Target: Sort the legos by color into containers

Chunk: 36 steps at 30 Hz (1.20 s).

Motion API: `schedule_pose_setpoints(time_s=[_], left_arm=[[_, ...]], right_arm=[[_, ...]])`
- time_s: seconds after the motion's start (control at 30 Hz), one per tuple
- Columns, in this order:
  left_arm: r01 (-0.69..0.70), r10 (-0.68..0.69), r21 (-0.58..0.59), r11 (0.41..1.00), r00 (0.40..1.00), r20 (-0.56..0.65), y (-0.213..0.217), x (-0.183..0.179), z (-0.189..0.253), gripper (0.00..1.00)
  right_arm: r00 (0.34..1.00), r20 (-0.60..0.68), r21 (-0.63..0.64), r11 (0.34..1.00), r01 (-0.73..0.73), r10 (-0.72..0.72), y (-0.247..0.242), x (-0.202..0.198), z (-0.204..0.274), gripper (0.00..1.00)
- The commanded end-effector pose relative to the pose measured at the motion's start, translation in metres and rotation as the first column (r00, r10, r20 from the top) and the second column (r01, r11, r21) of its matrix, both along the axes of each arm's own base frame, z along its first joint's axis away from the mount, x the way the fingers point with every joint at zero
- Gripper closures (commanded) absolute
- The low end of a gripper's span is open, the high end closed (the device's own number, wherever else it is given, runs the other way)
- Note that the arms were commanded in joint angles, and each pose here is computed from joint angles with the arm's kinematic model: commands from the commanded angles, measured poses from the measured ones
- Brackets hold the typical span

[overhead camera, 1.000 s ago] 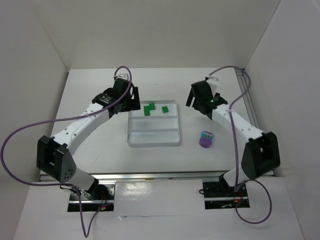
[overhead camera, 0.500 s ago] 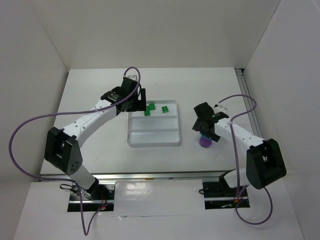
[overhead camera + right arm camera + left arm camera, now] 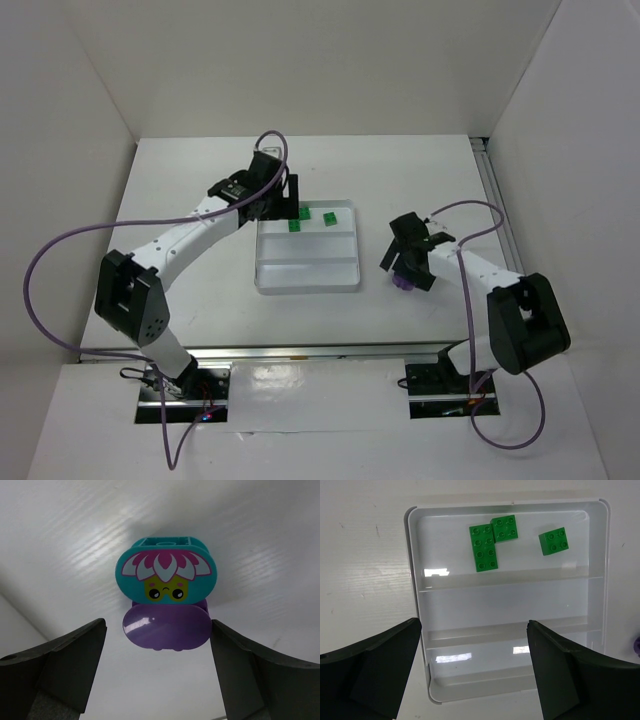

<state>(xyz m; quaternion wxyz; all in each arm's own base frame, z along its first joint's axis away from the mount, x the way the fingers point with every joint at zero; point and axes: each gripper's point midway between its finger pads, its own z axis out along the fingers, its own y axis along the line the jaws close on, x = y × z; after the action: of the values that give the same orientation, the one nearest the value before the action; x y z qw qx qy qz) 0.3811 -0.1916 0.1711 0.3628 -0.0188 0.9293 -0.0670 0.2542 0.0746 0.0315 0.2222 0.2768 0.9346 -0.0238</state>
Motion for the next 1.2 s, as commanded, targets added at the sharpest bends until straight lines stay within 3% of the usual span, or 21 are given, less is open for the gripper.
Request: schedule_pose_setpoints(time_s=[0.0, 0.2, 0.4, 0.5, 0.67, 0.97, 1.17], left_arm=[[0.029, -0.029, -0.005, 1.0, 0.999, 0.031, -0.008, 0.008, 0.011, 0.0], [0.032, -0.032, 0.0, 0.999, 0.999, 0.034, -0.009, 0.004, 0.014, 0.0], [0.025, -0.025, 0.002, 1.0, 0.999, 0.045, -0.006, 0.002, 0.02, 0.0], [0.019, -0.019, 0.012, 1.0, 0.999, 0.041, -0.004, 0.002, 0.017, 0.0], [0.029, -0.03, 0.004, 1.0, 0.999, 0.028, -0.01, -0.001, 0.013, 0.0], [0.025, -0.026, 0.011, 1.0, 0.999, 0.045, -0.011, 0.001, 0.018, 0.0], [0.025, -0.026, 0.016, 1.0, 0.999, 0.037, -0.009, -0.003, 0.016, 0.0]], right_arm=[[0.992, 0.126, 0.097, 0.994, -0.04, 0.028, 0.023, 0.036, 0.015, 0.1], [0.96, 0.272, 0.161, 0.981, -0.11, 0.063, 0.051, 0.096, 0.04, 0.11], [0.942, 0.314, 0.285, 0.936, -0.208, 0.114, 0.051, 0.13, 0.049, 0.09], [0.92, 0.362, 0.205, 0.951, -0.232, 0.147, 0.04, 0.131, 0.066, 0.09], [0.959, 0.231, 0.063, 0.981, -0.184, 0.165, 0.015, 0.124, 0.054, 0.08], [0.975, 0.162, 0.123, 0.978, -0.171, 0.15, 0.047, 0.131, 0.022, 0.05], [0.993, 0.07, 0.043, 0.994, -0.098, 0.094, 0.043, 0.127, 0.003, 0.07]])
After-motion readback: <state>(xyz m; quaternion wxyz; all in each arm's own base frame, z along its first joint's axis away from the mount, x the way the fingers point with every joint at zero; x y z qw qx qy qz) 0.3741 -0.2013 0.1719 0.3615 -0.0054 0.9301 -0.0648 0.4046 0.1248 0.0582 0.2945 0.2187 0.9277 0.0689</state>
